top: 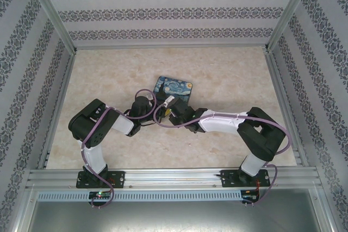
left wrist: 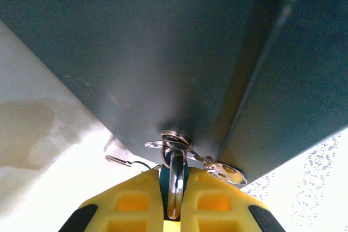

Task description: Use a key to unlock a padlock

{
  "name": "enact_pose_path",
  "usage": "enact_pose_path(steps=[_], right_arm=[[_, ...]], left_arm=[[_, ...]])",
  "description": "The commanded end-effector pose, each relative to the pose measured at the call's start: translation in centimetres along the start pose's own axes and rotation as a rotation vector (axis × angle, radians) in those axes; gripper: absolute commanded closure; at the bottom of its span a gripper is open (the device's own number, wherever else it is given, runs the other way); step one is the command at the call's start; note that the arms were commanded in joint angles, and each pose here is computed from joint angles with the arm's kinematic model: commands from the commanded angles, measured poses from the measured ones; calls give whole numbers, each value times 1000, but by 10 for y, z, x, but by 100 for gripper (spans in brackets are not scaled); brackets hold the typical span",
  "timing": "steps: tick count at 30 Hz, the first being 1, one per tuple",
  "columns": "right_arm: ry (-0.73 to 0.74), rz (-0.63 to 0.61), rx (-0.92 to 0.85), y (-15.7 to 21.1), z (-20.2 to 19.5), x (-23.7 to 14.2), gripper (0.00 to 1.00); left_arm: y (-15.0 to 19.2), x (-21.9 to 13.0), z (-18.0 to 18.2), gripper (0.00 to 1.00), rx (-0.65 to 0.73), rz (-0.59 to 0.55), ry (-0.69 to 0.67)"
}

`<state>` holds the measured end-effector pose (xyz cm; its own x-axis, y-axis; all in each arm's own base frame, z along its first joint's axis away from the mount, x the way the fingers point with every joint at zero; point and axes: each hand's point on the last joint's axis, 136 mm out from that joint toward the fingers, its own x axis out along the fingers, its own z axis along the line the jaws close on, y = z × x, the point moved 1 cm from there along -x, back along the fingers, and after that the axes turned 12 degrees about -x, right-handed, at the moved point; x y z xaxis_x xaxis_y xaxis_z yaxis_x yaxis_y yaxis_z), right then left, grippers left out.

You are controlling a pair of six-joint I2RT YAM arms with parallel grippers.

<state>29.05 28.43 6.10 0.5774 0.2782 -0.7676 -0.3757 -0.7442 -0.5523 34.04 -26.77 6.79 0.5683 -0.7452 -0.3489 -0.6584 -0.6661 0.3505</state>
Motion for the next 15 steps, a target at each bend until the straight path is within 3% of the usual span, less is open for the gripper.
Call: enact_pose_path(steps=[1, 10, 15], right_arm=[[32, -18, -28, -13, -3, 5, 72], [46, 3, -1, -11, -18, 16, 75], [38, -11, 22, -16, -24, 16, 82]], left_arm=[[7, -3, -29, 100, 35, 33, 72], [9, -5, -28, 100, 34, 38, 69], [9, -4, -27, 100, 35, 40, 67]])
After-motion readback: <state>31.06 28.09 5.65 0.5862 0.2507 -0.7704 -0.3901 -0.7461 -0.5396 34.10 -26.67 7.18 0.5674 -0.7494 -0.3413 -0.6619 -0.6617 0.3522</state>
